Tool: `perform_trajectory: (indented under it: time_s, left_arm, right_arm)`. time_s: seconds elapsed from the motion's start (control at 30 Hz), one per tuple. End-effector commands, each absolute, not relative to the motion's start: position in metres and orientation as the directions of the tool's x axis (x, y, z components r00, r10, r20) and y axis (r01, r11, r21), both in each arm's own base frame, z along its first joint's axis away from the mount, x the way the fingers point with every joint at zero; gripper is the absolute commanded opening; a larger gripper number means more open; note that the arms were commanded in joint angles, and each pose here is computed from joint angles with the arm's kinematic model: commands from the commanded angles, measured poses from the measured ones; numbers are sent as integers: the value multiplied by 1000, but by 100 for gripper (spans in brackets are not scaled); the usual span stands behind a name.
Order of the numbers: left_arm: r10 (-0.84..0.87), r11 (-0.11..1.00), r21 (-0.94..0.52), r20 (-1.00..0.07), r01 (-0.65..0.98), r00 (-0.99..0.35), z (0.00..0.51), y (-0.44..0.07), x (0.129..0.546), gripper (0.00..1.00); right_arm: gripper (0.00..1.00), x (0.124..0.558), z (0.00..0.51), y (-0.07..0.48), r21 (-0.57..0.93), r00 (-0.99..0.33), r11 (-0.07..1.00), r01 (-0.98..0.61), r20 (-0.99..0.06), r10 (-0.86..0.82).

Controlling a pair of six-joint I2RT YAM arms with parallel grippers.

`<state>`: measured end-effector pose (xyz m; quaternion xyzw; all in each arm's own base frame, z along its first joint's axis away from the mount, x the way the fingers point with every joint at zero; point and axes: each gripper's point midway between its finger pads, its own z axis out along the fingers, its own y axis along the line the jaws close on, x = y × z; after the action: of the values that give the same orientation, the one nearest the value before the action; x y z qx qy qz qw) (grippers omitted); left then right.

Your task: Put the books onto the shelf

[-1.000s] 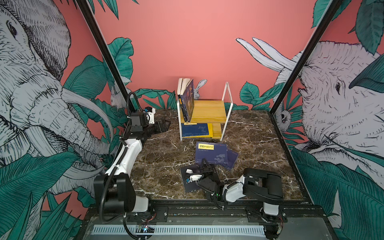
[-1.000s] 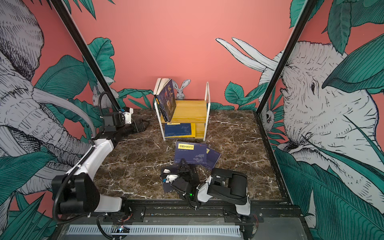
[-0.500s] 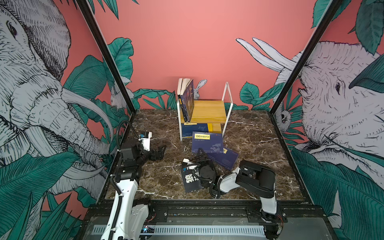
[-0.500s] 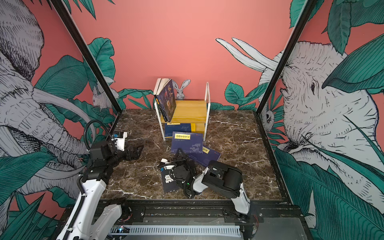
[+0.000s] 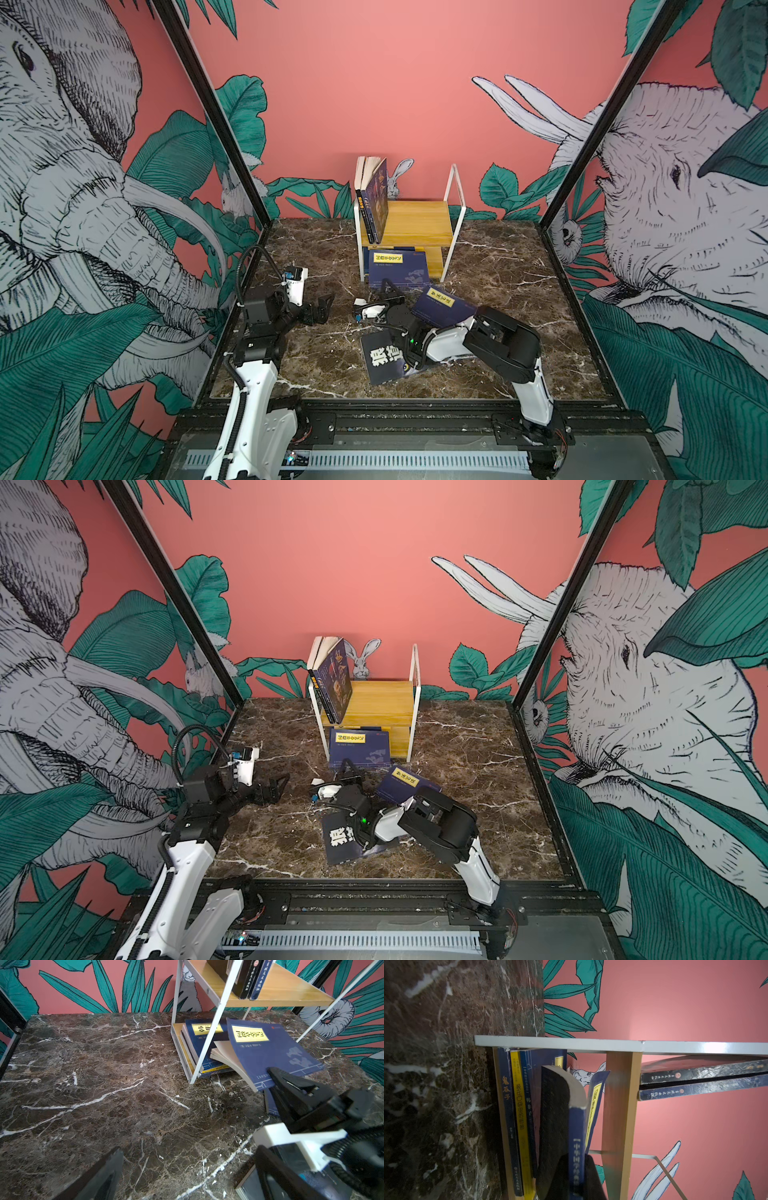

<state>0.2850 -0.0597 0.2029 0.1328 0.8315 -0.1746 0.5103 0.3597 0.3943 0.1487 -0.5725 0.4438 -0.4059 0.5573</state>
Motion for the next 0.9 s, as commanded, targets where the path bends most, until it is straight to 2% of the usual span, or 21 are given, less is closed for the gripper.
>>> perform_trajectory:
  time_s: [0.0, 0.1, 0.3, 0.53, 0.63, 0.8, 0.87]
  left_arm:
    - [77, 892, -115, -915, 437, -397, 208, -64, 284, 100]
    - [78, 893, -110, -917, 436, -391, 206, -64, 284, 99]
    - [84, 892, -102, -920, 441, -383, 207, -65, 283, 100]
    - [83, 893, -102, -919, 437, -385, 205, -65, 283, 99]
    - [33, 900, -149, -914, 410, -405, 207, -63, 286, 99]
    - [-73, 892, -255, -897, 374, -437, 230, -67, 306, 99]
    - [-137, 868, -341, -863, 362, -486, 237, -72, 320, 99]
  right_arm:
    - [0, 373, 143, 401, -994, 298, 35, -107, -65, -952]
    - [0, 384, 140, 403, -989, 298, 38, -143, -80, -951]
    - [0, 401, 140, 402, -992, 297, 1, -130, -40, -954]
    - [0, 405, 180, 400, -996, 306, 81, -26, -85, -948]
    - [0, 412, 176, 403, -998, 304, 62, -16, -64, -950]
    - [0, 422, 176, 413, -995, 333, 96, -36, -103, -937]
    - [0, 428, 173, 414, -993, 337, 102, -55, -115, -934]
